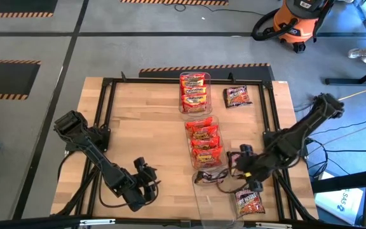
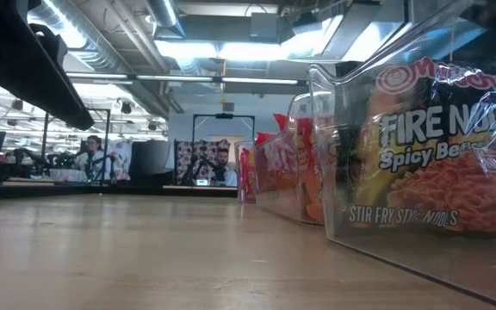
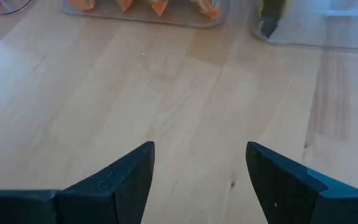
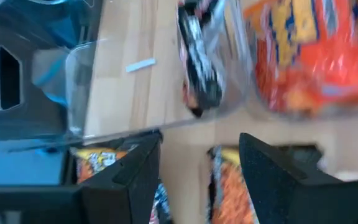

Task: Sort Maruchan noodles
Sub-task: Put the orange noodle pack into the middle transparent bin

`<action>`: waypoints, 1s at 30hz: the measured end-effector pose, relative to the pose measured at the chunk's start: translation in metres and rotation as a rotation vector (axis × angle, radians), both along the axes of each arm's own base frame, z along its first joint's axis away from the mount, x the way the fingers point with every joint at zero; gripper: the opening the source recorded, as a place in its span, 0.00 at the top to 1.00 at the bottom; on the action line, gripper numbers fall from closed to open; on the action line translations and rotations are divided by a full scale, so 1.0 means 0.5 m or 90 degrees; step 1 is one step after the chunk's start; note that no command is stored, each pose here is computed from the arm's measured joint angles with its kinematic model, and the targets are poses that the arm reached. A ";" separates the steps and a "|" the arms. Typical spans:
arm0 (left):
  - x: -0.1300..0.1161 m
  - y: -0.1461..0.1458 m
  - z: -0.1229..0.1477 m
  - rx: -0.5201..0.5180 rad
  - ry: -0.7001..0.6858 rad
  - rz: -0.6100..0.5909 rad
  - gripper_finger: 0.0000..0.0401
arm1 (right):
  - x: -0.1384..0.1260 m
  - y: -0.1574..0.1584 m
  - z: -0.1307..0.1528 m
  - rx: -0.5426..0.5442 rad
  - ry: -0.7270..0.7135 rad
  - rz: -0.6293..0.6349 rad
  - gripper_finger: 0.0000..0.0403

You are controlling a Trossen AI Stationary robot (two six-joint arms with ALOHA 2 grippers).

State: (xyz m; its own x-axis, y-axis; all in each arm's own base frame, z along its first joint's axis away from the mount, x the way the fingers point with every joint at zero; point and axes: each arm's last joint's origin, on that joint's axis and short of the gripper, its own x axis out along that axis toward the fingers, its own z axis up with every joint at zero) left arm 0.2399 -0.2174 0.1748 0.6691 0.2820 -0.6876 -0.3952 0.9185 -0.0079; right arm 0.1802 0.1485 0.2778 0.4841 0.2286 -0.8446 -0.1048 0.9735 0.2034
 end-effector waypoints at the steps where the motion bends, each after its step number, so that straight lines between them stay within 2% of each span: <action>1: 0.001 -0.001 0.000 -0.003 -0.003 0.000 0.38 | -0.013 -0.004 -0.008 0.016 0.001 -0.012 0.51; 10: 0.011 -0.004 0.005 -0.028 -0.031 0.006 0.38 | -0.098 -0.012 -0.109 0.140 0.056 -0.114 0.51; 14: 0.023 -0.003 0.009 -0.053 -0.057 0.016 0.38 | -0.112 0.002 -0.145 0.190 0.086 -0.083 0.51; 17: 0.032 -0.004 0.013 -0.075 -0.078 0.021 0.38 | -0.115 -0.001 -0.160 0.187 0.110 -0.093 0.51; 27: 0.045 -0.020 0.027 -0.144 -0.138 0.019 0.38 | -0.114 0.000 -0.161 0.179 0.093 -0.077 0.51; 30: 0.043 -0.028 0.030 -0.157 -0.148 0.013 0.38 | -0.115 0.006 -0.159 0.191 0.082 -0.073 0.47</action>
State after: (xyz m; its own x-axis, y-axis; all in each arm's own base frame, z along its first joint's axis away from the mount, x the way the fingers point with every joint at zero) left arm 0.2613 -0.2315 0.1897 0.8119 0.1403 -0.5667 -0.3745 0.8698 -0.3212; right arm 0.1227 0.1517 0.1985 0.4144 0.4262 -0.8041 0.0478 0.8721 0.4869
